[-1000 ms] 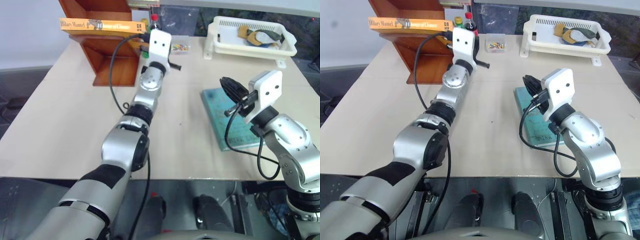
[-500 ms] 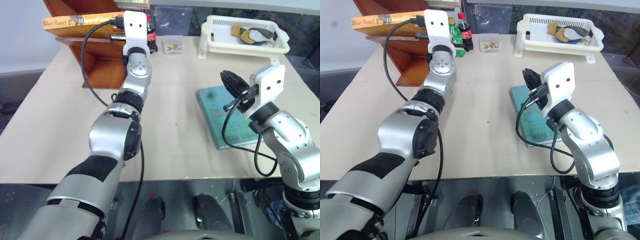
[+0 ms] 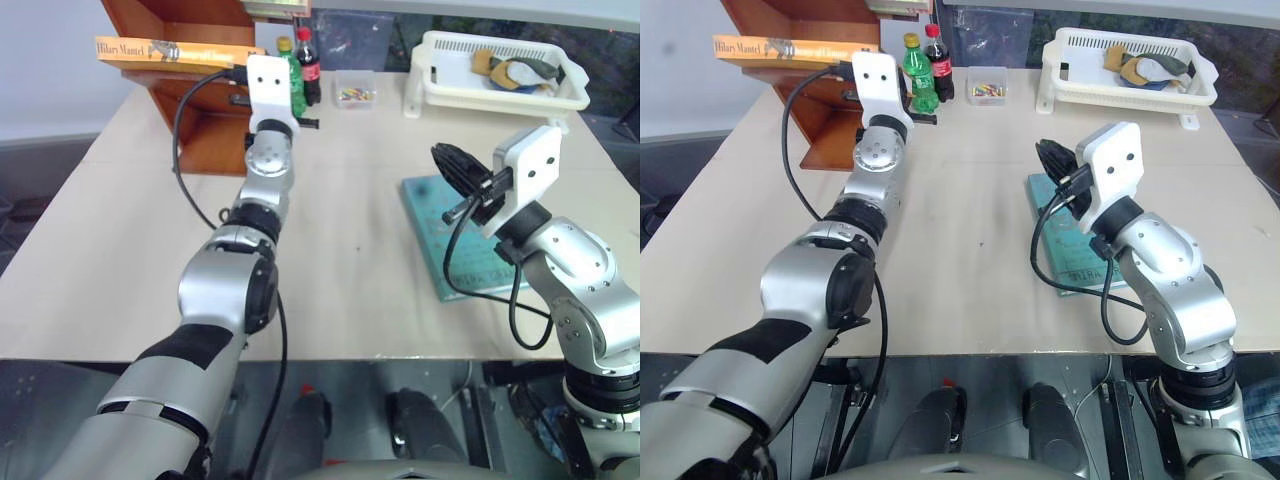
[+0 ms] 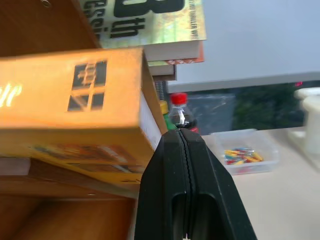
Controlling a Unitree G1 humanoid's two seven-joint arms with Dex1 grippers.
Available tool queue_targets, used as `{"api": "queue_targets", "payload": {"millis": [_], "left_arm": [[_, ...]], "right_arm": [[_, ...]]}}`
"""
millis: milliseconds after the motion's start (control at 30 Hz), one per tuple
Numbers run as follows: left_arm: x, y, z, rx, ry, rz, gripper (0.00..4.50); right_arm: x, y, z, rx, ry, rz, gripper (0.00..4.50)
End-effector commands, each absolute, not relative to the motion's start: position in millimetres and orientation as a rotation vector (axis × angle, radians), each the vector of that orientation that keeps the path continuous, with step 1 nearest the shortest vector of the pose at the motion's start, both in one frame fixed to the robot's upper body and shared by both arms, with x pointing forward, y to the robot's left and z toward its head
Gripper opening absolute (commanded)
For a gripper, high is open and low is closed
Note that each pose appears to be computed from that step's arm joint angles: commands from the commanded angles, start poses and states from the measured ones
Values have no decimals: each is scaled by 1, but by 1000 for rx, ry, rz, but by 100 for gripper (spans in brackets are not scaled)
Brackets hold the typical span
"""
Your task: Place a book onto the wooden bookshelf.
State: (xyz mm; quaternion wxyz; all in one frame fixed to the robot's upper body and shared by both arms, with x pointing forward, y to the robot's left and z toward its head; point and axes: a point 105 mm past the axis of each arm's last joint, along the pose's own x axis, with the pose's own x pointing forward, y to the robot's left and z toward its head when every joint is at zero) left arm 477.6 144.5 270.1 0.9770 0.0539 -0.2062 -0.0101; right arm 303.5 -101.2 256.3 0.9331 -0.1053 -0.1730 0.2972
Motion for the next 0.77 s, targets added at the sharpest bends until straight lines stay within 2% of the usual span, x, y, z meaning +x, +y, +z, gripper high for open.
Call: {"api": "queue_targets", "payload": {"millis": [33, 100, 200, 367, 400, 433, 467, 633, 767], "left_arm": [[461, 131, 272, 26, -494, -298, 0], [452, 131, 259, 1, -479, -396, 69], [431, 136, 243, -24, -445, -509, 195], [371, 163, 208, 36, -250, -704, 429], [359, 175, 203, 54, -208, -715, 450], [349, 186, 199, 72, -171, -712, 450], [339, 198, 195, 90, -124, -707, 450], [299, 239, 184, 172, 15, -708, 450], [287, 273, 183, 226, 93, -667, 450]], "right_arm": [[299, -109, 263, -239, -378, 612, 5], [299, -114, 255, -252, -343, 621, 0], [298, -128, 241, -257, -288, 608, 84], [277, -165, 209, -287, -136, 577, 316], [268, -174, 202, -303, -98, 572, 364], [260, -181, 197, -315, -65, 566, 392], [250, -190, 192, -317, -30, 562, 444], [210, -225, 181, -331, 81, 494, 444], [184, -248, 174, -349, 177, 435, 444]]}}
